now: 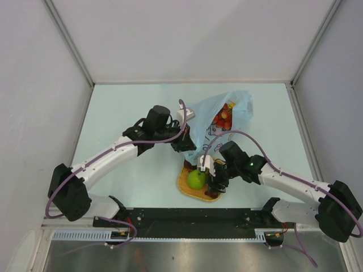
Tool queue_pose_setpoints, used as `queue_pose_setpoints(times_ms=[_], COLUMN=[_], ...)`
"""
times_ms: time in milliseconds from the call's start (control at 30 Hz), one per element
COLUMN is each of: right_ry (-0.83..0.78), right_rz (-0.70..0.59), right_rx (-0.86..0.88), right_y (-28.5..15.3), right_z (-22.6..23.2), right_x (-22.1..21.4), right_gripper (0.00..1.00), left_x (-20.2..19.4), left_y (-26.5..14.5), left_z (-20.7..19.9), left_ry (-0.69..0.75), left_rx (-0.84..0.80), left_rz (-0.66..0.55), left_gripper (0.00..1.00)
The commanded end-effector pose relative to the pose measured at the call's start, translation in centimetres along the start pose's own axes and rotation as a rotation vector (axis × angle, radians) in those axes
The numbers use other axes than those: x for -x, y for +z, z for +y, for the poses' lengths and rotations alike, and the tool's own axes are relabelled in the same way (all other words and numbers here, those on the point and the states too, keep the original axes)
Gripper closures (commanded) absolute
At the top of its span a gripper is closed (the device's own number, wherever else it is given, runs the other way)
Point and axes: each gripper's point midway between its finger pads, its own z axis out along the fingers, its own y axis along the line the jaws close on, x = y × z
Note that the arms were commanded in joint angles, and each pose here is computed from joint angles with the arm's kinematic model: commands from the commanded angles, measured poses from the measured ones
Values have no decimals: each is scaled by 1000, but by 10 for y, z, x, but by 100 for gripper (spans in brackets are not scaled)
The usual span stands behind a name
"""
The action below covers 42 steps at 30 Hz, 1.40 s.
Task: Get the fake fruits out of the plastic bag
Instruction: Place the fake fruit on the plate, then adjust the plastic bag at the center of the board.
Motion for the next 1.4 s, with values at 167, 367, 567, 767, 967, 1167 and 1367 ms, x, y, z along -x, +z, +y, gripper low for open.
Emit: queue_pose_setpoints(times_ms=[167,367,567,767,967,1167,1367], right_ry=[-14,62,121,176,404,543,579], right_rz=[-70,-194,-326,-362,-372,-395,-416], right_rx=[-119,-339,-807,-1373,-1238,-1179,-1128], right_y=[-21,-66,-176,-314,-298,-293,-283], right_z=[-16,-57,-130,-192,-169,-161,-171], right_x=[35,92,141,134,97,79,78], right_gripper=[28,36,56,28,32,30,27], left_x=[10,9,19,57,46,19,13], left_y=[-10,-8,-18,-58,-63,-54,-20], left_z=[-10,-6,-7,10,-38,-55,-20], left_ry=[46,42,78,183,217,114,57], left_rx=[-7,6,34,257,14,-125,22], left_rz=[-47,-43,-38,-105,-57,-2,49], left_gripper=[100,100,100,44,36,18,14])
